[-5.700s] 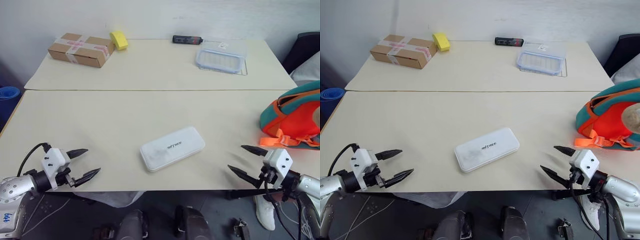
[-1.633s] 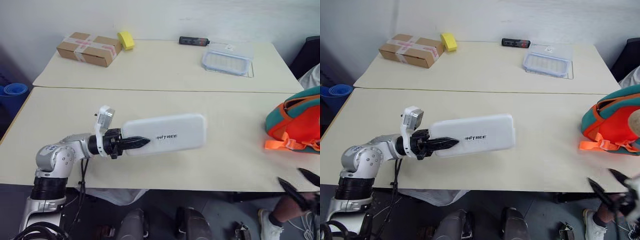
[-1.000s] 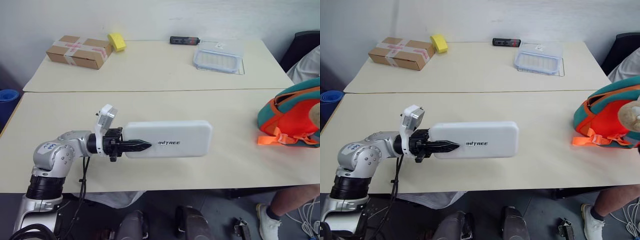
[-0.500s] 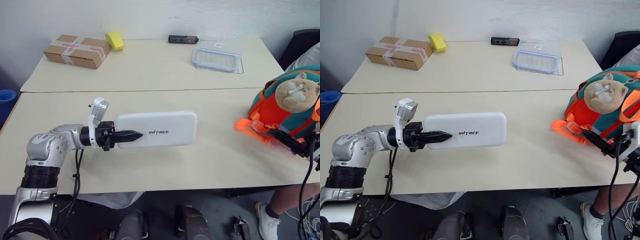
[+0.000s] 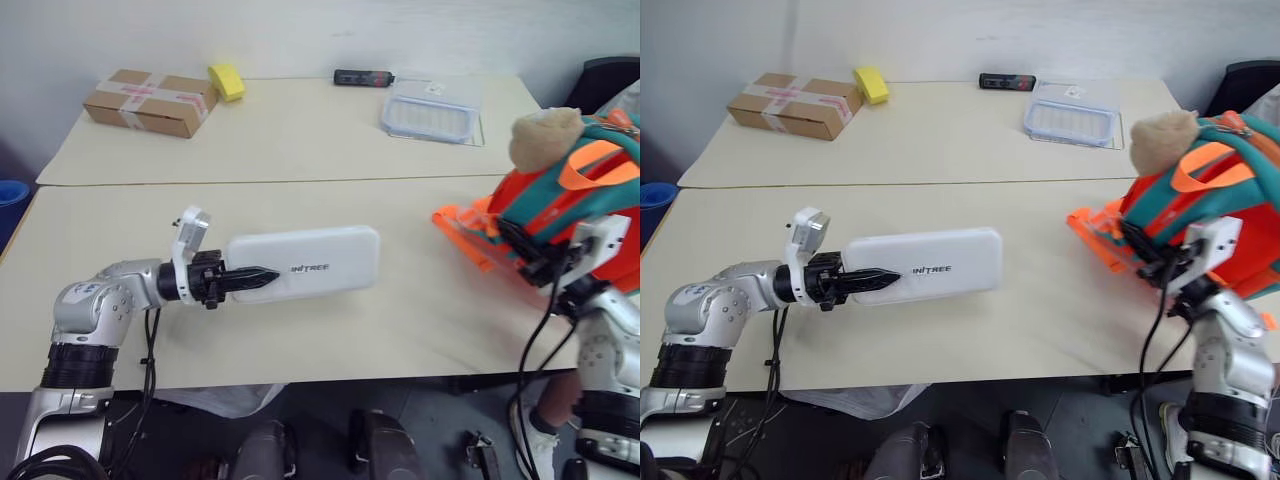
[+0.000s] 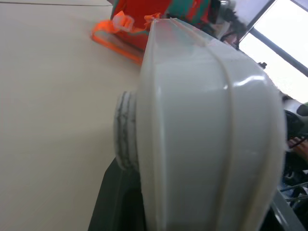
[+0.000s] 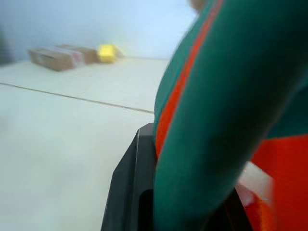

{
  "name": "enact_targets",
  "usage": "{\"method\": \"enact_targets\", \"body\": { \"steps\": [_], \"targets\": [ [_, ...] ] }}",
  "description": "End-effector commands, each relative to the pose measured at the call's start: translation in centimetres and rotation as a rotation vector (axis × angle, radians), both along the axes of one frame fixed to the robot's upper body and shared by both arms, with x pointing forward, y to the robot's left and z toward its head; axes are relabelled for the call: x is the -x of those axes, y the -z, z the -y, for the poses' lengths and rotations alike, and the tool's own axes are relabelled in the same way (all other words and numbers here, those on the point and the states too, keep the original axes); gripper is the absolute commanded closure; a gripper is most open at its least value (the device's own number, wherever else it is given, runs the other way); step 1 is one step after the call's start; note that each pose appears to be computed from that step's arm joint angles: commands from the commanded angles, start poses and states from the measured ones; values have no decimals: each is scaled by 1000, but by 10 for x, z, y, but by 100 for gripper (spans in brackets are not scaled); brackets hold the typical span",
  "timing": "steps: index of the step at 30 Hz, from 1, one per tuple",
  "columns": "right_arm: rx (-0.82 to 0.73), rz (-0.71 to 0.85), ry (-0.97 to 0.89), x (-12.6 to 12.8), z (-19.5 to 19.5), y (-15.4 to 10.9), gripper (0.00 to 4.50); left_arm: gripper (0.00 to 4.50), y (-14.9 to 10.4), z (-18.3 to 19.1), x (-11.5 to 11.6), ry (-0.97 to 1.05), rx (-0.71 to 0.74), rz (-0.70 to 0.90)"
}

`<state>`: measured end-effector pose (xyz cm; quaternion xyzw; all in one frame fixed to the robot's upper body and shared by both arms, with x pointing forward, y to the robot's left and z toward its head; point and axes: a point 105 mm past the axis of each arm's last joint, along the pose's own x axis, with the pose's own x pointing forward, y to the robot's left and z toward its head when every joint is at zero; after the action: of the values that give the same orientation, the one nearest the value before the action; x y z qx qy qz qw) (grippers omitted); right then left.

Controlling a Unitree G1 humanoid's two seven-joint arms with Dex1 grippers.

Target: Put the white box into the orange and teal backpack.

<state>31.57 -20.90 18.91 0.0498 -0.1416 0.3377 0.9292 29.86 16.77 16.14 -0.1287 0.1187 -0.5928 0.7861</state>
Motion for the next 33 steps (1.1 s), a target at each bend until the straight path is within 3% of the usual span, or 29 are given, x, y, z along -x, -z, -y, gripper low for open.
{"method": "enact_targets", "body": {
  "steps": [1,5,8,12,16,21,26,31,33],
  "targets": [
    [-41,37,-254,24,-56,-22,443,329,-14,-20,0,-51,3,83],
    [-50,-54,-629,67,-107,-29,443,329,-41,-47,-6,-204,169,119],
    [-82,-141,-837,101,-118,-40,443,329,-54,-70,-6,-277,188,135],
    [-12,-303,-956,132,-115,-27,443,329,-67,-88,-1,-335,226,161],
    [56,-390,-912,135,-102,-13,443,329,-90,-91,9,-316,311,218],
    [84,-401,-842,128,-88,-10,443,329,-101,-57,32,-143,318,247],
    [138,-369,-803,117,-83,-7,443,329,-122,-30,37,-15,334,291],
    [155,-361,-798,116,-81,-5,443,329,-109,-3,36,98,213,287],
    [147,-367,-783,116,-80,-2,443,329,-100,8,24,102,162,310]
  ]
}}
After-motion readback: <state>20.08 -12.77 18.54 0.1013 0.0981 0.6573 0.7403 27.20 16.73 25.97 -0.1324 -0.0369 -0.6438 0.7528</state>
